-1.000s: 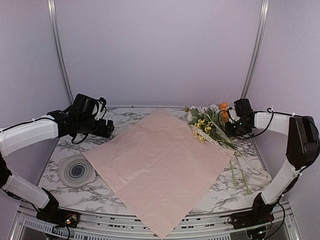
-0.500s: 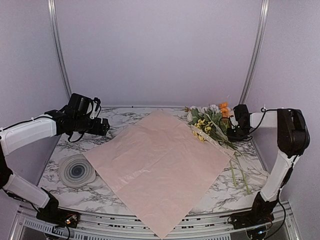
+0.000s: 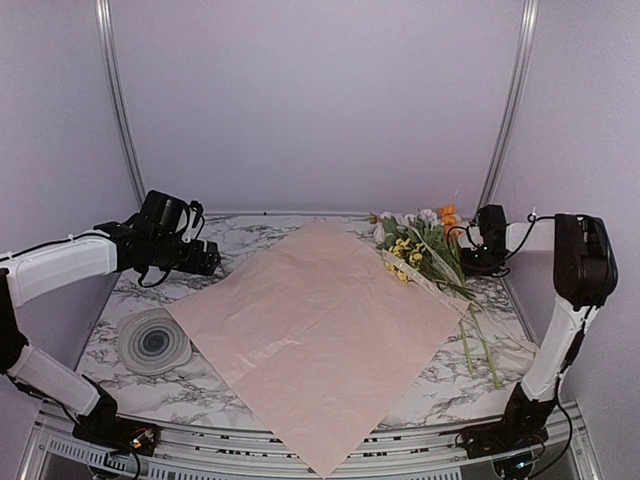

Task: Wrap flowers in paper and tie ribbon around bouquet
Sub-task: Pick up the fake flower from the corner of the board.

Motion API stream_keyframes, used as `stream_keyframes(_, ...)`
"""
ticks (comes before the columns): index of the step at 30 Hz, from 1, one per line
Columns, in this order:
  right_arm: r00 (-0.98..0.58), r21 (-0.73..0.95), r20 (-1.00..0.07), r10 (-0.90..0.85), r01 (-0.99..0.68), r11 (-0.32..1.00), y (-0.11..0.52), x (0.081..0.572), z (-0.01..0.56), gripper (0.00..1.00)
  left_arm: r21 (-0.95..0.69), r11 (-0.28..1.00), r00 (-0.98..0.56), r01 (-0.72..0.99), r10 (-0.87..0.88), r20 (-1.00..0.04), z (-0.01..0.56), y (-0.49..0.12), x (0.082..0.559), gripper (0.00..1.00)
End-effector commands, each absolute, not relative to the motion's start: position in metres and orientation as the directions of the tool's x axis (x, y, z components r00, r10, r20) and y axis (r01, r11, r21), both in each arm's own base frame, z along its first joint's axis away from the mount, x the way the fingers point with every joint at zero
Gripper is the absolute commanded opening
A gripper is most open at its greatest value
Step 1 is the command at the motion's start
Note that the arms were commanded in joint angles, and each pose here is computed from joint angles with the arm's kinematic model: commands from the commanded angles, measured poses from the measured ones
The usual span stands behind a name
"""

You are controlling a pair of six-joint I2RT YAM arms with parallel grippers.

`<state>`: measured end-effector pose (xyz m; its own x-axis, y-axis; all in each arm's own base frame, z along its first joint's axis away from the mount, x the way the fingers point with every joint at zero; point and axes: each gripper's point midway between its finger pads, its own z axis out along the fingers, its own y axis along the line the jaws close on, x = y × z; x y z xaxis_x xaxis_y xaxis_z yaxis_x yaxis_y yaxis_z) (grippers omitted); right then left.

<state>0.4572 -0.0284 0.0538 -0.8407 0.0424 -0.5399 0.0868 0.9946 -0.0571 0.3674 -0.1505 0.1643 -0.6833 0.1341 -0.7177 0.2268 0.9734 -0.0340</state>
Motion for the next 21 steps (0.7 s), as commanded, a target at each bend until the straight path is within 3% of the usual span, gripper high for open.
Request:
stream_keyframes(1, -0.815, -0.02, -0.578, 0.044, 0.068, 0.997, -0.022, 0.478, 0.06, 0.29, -0.021, 0.974, -0.693, 0.224, 0.144, -0.707, 0.154, -0.149, 0.37, 0.97)
stream_keyframes(10, -0.824, -0.003, -0.564, 0.053, 0.066, 0.998, -0.02, 0.485, 0.043, 0.21, -0.016, 0.975, -0.698, 0.222, 0.147, -0.7, 0.151, -0.148, 0.37, 0.97)
stream_keyframes(17, -0.856, 0.04, -0.514, 0.053, 0.038, 0.998, -0.011, 0.476, 0.016, 0.28, -0.022, 0.973, -0.706, 0.228, 0.149, -0.692, 0.148, -0.15, 0.37, 0.97)
stream_keyframes(21, -0.856, 0.046, -0.516, 0.033, 0.01, 0.999, -0.007, 0.475, 0.016, 0.18, -0.026, 0.973, -0.708, 0.231, 0.15, -0.69, 0.147, -0.151, 0.37, 0.97)
